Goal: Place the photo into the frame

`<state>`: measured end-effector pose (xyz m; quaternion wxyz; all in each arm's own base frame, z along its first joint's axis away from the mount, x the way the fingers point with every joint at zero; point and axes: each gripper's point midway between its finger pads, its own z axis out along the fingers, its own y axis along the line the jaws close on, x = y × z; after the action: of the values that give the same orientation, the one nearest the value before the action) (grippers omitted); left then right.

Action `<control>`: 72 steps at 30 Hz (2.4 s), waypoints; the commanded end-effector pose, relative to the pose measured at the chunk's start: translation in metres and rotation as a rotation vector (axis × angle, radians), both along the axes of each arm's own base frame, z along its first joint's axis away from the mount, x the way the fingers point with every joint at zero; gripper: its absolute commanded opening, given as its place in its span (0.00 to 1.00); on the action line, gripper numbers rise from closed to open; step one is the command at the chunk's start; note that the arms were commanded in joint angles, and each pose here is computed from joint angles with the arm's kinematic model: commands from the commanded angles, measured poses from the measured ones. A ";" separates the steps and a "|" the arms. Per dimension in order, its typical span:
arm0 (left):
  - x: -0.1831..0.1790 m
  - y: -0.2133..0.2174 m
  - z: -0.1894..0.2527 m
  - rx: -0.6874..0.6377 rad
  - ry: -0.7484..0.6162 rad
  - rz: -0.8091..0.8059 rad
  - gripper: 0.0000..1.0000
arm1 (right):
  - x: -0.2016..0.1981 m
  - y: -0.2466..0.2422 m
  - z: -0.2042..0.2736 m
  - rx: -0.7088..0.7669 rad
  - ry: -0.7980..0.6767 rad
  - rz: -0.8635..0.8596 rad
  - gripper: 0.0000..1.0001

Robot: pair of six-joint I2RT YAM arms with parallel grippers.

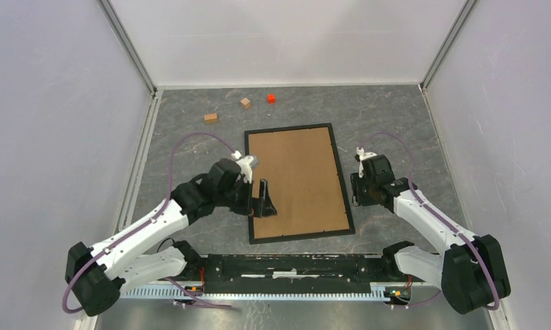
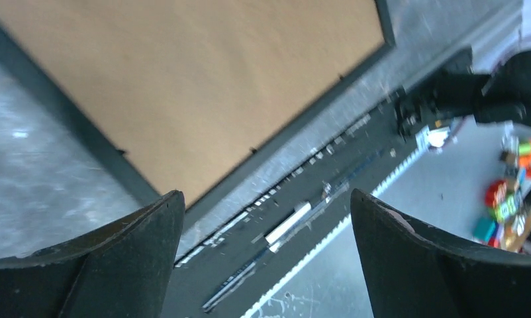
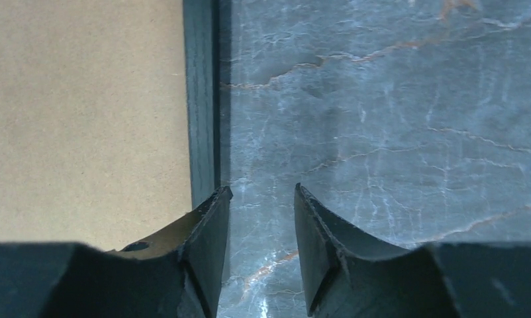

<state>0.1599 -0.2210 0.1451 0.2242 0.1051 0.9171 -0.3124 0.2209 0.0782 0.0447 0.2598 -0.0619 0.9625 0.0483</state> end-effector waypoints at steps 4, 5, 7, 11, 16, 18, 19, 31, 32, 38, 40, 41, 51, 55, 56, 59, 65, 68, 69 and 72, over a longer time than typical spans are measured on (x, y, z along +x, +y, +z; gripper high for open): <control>-0.040 -0.060 -0.006 -0.137 -0.030 -0.110 1.00 | 0.007 0.017 -0.004 0.077 -0.046 0.086 0.42; -0.044 -0.065 -0.011 -0.124 -0.036 -0.125 1.00 | 0.007 0.018 -0.003 0.085 -0.057 0.083 0.42; -0.052 -0.076 -0.016 -0.095 -0.049 -0.169 1.00 | 0.007 0.021 -0.002 0.109 -0.074 0.079 0.42; -0.065 -0.099 -0.027 -0.041 -0.089 -0.252 1.00 | 0.007 0.035 -0.009 0.185 -0.068 0.102 0.40; -0.078 -0.118 -0.033 0.013 -0.138 -0.326 1.00 | 0.012 0.040 -0.015 0.225 -0.079 0.074 0.37; -0.081 -0.121 -0.036 0.032 -0.155 -0.339 1.00 | 0.010 0.042 -0.020 0.239 -0.076 0.065 0.35; -0.084 -0.122 -0.038 0.042 -0.160 -0.348 1.00 | 0.009 0.041 -0.023 0.240 -0.069 0.055 0.34; -0.081 -0.137 -0.042 0.154 -0.291 -0.410 1.00 | -0.015 0.025 -0.049 0.186 0.015 0.001 0.13; -0.080 -0.138 -0.044 0.176 -0.305 -0.416 1.00 | -0.013 0.025 -0.045 0.184 0.011 0.002 0.09; -0.070 -0.150 -0.056 0.340 -0.407 -0.446 1.00 | -0.004 0.041 -0.015 0.262 -0.008 0.021 0.00; -0.070 -0.158 -0.057 0.385 -0.451 -0.458 1.00 | -0.003 0.043 -0.007 0.271 -0.005 0.016 0.00; -0.070 -0.160 -0.060 0.413 -0.472 -0.466 1.00 | -0.003 0.043 -0.005 0.273 -0.007 0.013 0.00; -0.074 -0.187 -0.073 0.627 -0.671 -0.521 1.00 | 0.005 0.045 0.019 0.295 -0.041 -0.020 0.00; -0.068 -0.191 -0.077 0.704 -0.744 -0.519 1.00 | 0.007 0.050 0.027 0.325 -0.049 -0.024 0.00; -0.065 -0.191 -0.078 0.721 -0.756 -0.508 0.99 | 0.008 0.050 0.029 0.331 -0.051 -0.025 0.00; -0.053 -0.190 -0.078 0.781 -0.812 -0.467 0.97 | 0.009 0.053 0.034 0.343 -0.050 -0.021 0.00; -0.046 -0.195 -0.085 0.887 -0.936 -0.479 0.91 | 0.008 0.055 0.035 0.355 -0.041 -0.027 0.00; -0.041 -0.198 -0.090 0.926 -0.990 -0.481 0.88 | 0.007 0.057 0.035 0.370 -0.036 -0.029 0.00; -0.038 -0.198 -0.091 0.946 -1.013 -0.477 0.86 | 0.007 0.057 0.035 0.373 -0.035 -0.033 0.00; -0.031 -0.197 -0.094 1.011 -1.097 -0.464 0.81 | 0.008 0.058 0.038 0.382 -0.040 -0.036 0.00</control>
<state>0.1141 -0.4106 0.0445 0.4491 0.5240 0.7089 0.1456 0.2051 0.1184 0.0444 0.2350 0.0020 0.9555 0.1782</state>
